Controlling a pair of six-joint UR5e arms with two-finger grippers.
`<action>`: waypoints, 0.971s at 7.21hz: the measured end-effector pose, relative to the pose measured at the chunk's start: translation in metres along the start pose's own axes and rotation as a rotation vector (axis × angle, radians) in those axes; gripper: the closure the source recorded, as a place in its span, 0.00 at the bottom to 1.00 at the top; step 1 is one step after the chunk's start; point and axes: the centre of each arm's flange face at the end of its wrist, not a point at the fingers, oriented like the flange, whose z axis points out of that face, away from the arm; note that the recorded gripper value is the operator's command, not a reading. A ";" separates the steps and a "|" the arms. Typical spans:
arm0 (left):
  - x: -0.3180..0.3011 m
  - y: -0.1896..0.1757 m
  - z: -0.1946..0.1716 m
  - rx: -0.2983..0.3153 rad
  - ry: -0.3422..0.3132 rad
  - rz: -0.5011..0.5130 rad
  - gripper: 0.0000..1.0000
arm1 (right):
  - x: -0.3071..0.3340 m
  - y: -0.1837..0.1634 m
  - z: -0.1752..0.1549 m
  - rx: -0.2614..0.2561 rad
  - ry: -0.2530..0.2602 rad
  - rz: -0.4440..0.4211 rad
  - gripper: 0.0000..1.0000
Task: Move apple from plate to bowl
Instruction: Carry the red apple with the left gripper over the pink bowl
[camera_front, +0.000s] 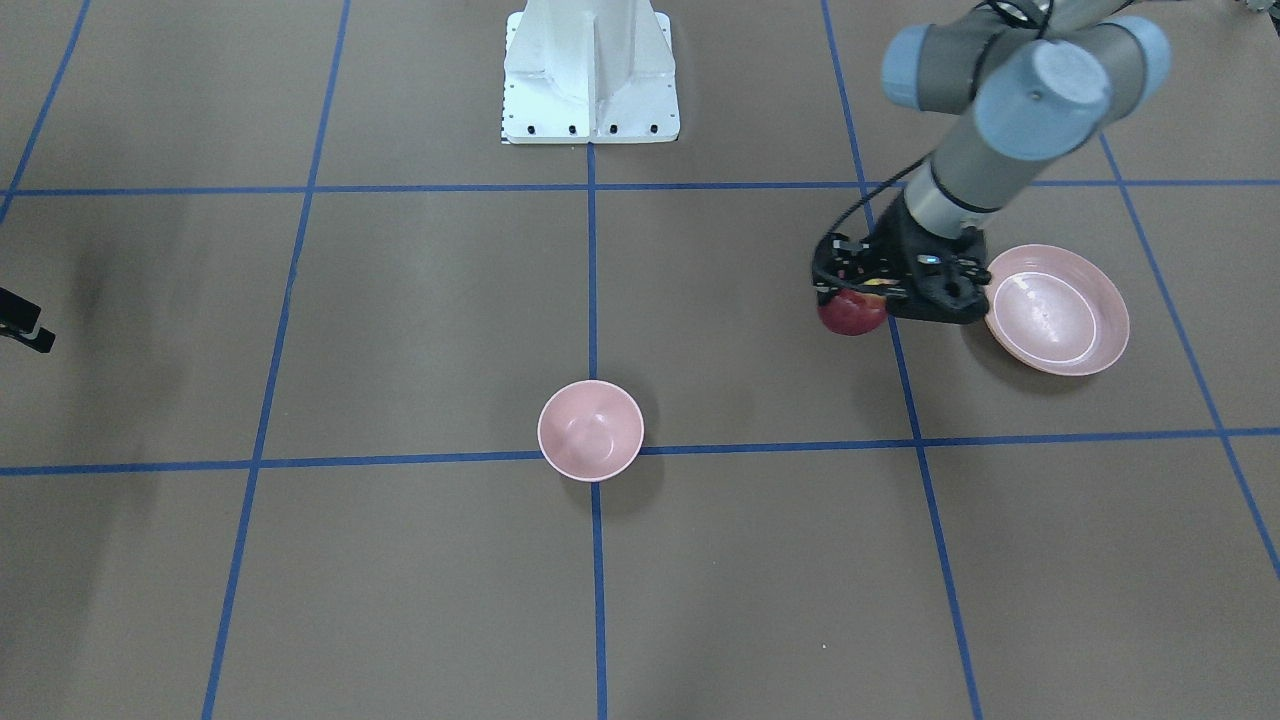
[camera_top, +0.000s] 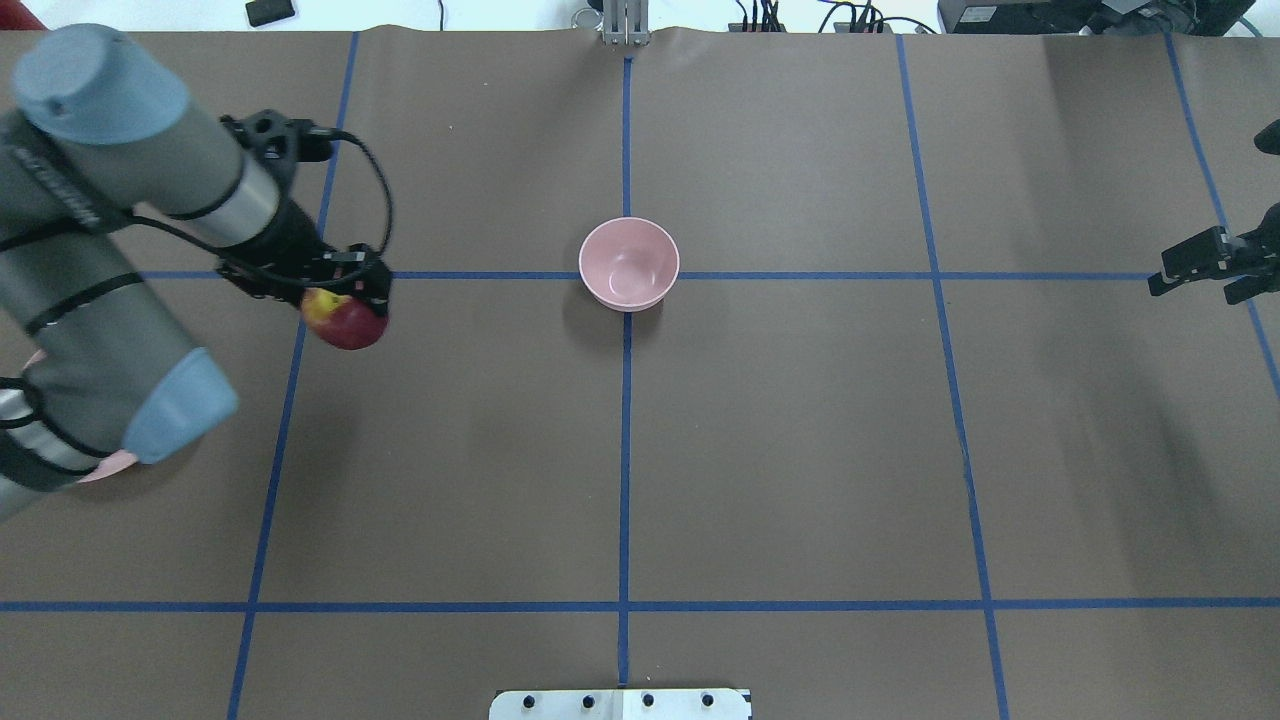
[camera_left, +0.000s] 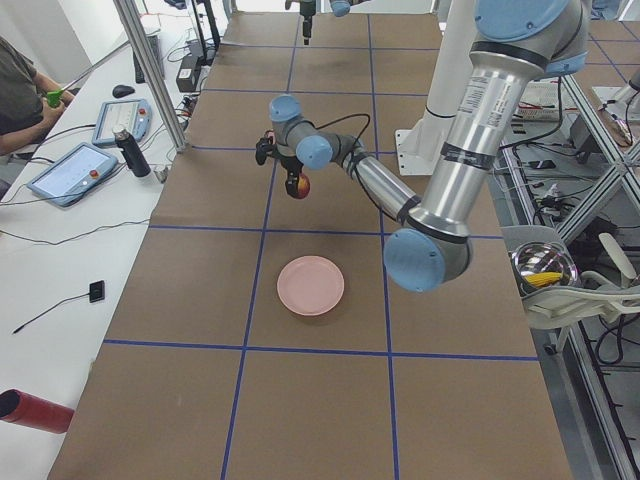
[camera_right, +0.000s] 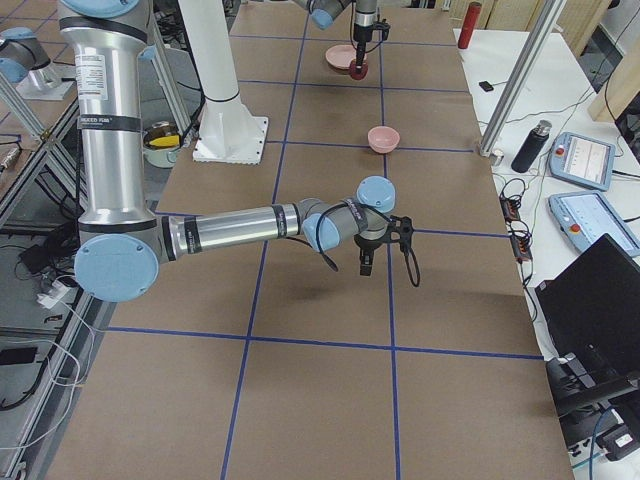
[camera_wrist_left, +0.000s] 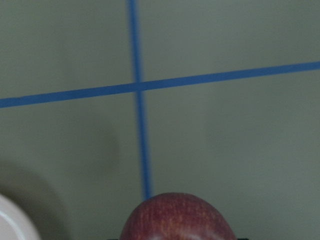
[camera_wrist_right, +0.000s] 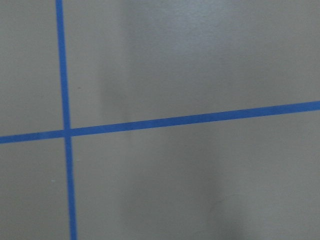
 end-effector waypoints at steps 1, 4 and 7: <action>0.087 -0.020 0.014 0.023 -0.007 -0.058 1.00 | 0.006 0.000 0.001 0.001 0.005 -0.009 0.00; 0.207 -0.065 0.040 0.043 -0.005 -0.104 1.00 | 0.009 0.000 0.001 0.003 0.006 -0.009 0.00; 0.220 -0.088 0.067 0.088 0.000 -0.104 0.59 | 0.009 0.002 0.001 0.005 0.004 -0.007 0.00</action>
